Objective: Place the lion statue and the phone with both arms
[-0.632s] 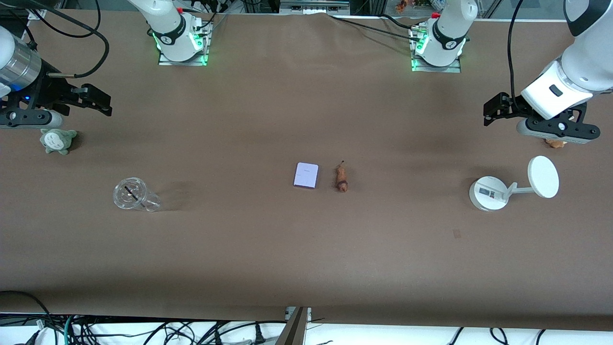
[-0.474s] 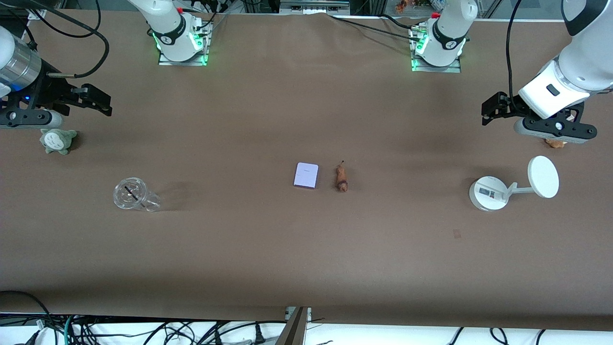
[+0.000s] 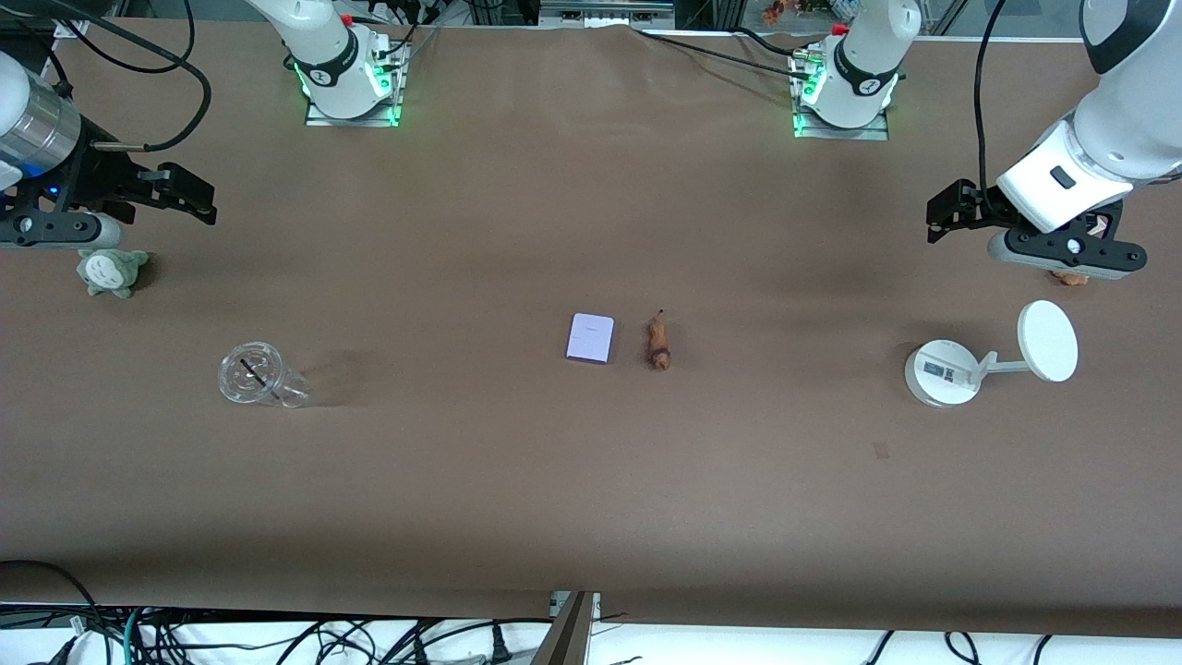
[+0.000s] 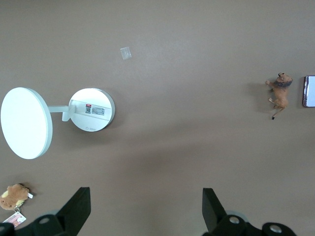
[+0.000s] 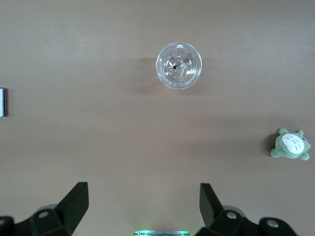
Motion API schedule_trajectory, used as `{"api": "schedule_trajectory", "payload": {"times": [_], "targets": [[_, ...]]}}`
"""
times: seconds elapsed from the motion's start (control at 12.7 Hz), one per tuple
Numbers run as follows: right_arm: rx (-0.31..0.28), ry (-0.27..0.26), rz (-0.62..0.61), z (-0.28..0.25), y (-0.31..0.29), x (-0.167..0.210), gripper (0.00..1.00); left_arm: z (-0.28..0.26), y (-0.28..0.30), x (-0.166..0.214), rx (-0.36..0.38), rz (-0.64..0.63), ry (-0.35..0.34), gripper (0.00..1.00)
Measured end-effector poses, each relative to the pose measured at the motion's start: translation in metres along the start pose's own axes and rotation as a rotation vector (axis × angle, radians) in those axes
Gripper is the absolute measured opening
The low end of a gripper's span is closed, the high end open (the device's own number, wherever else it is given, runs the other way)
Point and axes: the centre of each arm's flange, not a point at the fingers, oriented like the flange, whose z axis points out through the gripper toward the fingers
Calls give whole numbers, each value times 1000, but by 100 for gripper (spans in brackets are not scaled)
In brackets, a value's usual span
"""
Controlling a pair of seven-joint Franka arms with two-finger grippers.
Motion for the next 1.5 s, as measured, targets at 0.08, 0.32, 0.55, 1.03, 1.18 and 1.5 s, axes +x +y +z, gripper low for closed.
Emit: {"api": "schedule_trajectory", "payload": {"times": [0.08, 0.32, 0.55, 1.03, 1.18, 1.5], "targets": [[0, -3, -1, 2, -1, 1, 100, 8, 3, 4, -3, 7, -16, 100], [0, -8, -1, 4, -1, 2, 100, 45, 33, 35, -17, 60, -51, 100], [-1, -15, 2, 6, -1, 3, 100, 76, 90, 73, -29, -7, -59, 100], [-1, -25, 3, 9, -1, 4, 100, 150, 229, 103, -59, -189, -1, 100], [-1, -26, 4, 10, -1, 4, 100, 191, 280, 100, -65, -188, -8, 100], [-1, -28, 4, 10, -1, 4, 100, 269, 309, 107, -23, -131, 27, 100]]}}
